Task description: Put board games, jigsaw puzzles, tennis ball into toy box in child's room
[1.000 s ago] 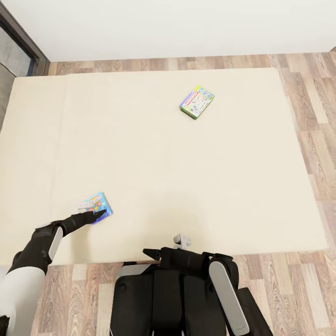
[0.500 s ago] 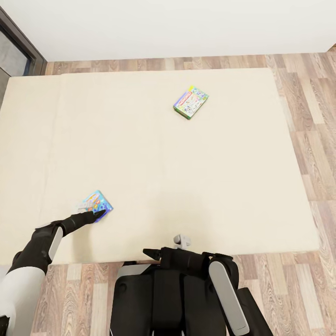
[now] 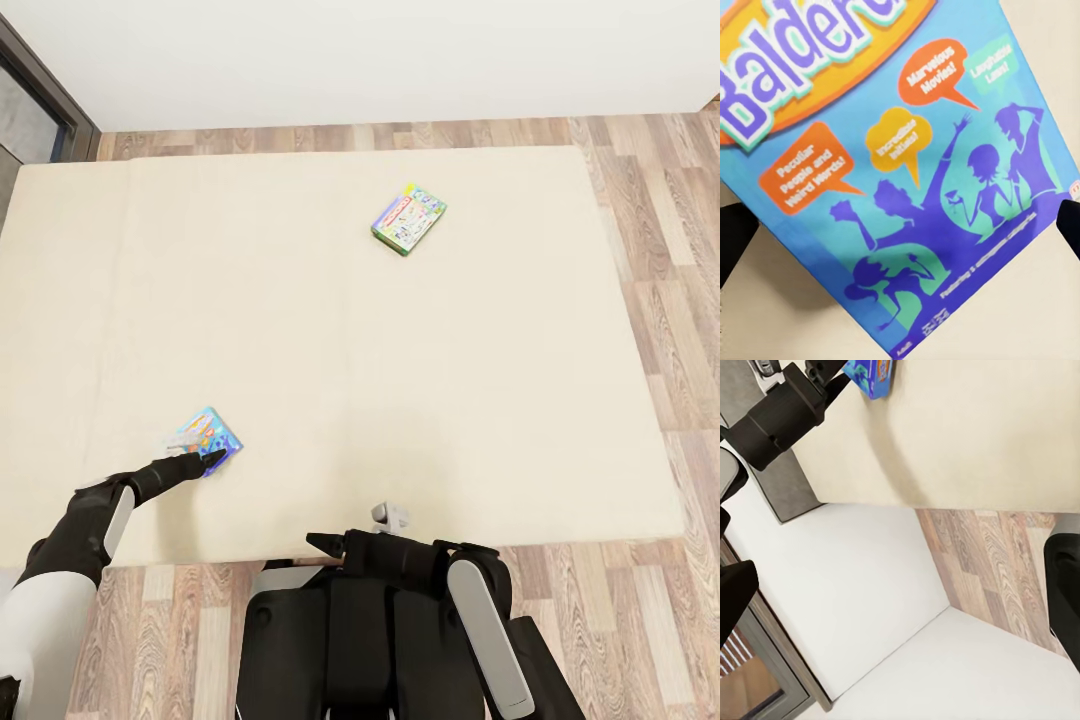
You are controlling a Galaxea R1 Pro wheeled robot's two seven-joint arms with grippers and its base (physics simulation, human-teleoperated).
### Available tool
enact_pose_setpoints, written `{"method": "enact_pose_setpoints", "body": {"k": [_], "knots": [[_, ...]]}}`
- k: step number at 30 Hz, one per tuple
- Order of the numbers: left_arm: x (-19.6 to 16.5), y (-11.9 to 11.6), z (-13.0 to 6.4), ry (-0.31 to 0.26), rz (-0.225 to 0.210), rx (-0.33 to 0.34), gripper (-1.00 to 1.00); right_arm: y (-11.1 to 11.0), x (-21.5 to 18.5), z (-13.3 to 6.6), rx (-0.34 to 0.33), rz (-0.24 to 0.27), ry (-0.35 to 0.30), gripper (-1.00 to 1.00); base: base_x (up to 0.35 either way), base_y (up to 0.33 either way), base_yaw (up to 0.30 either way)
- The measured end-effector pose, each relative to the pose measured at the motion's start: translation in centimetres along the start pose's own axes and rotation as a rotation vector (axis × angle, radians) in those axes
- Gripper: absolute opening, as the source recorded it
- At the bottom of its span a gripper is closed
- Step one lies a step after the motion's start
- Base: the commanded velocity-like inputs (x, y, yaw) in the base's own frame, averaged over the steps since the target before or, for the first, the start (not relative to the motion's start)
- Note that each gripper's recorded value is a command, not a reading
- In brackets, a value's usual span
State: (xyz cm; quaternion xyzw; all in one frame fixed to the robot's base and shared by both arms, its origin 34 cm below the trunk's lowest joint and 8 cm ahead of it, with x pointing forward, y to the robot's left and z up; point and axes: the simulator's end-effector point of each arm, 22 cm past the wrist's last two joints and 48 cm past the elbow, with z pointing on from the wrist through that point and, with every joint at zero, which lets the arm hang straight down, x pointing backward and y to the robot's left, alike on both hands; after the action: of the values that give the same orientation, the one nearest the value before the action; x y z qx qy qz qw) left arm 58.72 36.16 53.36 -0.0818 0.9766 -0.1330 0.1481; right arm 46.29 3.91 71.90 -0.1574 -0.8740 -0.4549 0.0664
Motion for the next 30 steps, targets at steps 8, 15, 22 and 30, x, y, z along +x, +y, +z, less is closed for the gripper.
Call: {"method": "enact_pose_setpoints", "body": {"k": [8, 15, 22, 30], "knots": [[-0.5, 0.9, -0.5, -0.022, -0.029, -0.014, 1.00, 0.0, 0.0, 0.0, 0.000, -0.001, 0.000, 1.00, 0.000, 0.000, 0.000], [-0.7, 1.0, -0.6, -0.027, -0.032, -0.016, 1.00, 0.1, 0.0, -0.1, -0.001, -0.002, -0.001, 1.00, 0.000, 0.000, 0.000], [-0.7, 1.0, -0.6, -0.027, -0.033, -0.017, 1.00, 0.1, 0.0, -0.1, 0.000, -0.002, -0.001, 1.00, 0.000, 0.000, 0.000], [-2.6, 0.9, -1.1, -0.060, -0.010, -0.020, 1.00, 0.2, 0.0, -0.1, -0.002, -0.002, -0.001, 1.00, 0.000, 0.000, 0.000]]}}
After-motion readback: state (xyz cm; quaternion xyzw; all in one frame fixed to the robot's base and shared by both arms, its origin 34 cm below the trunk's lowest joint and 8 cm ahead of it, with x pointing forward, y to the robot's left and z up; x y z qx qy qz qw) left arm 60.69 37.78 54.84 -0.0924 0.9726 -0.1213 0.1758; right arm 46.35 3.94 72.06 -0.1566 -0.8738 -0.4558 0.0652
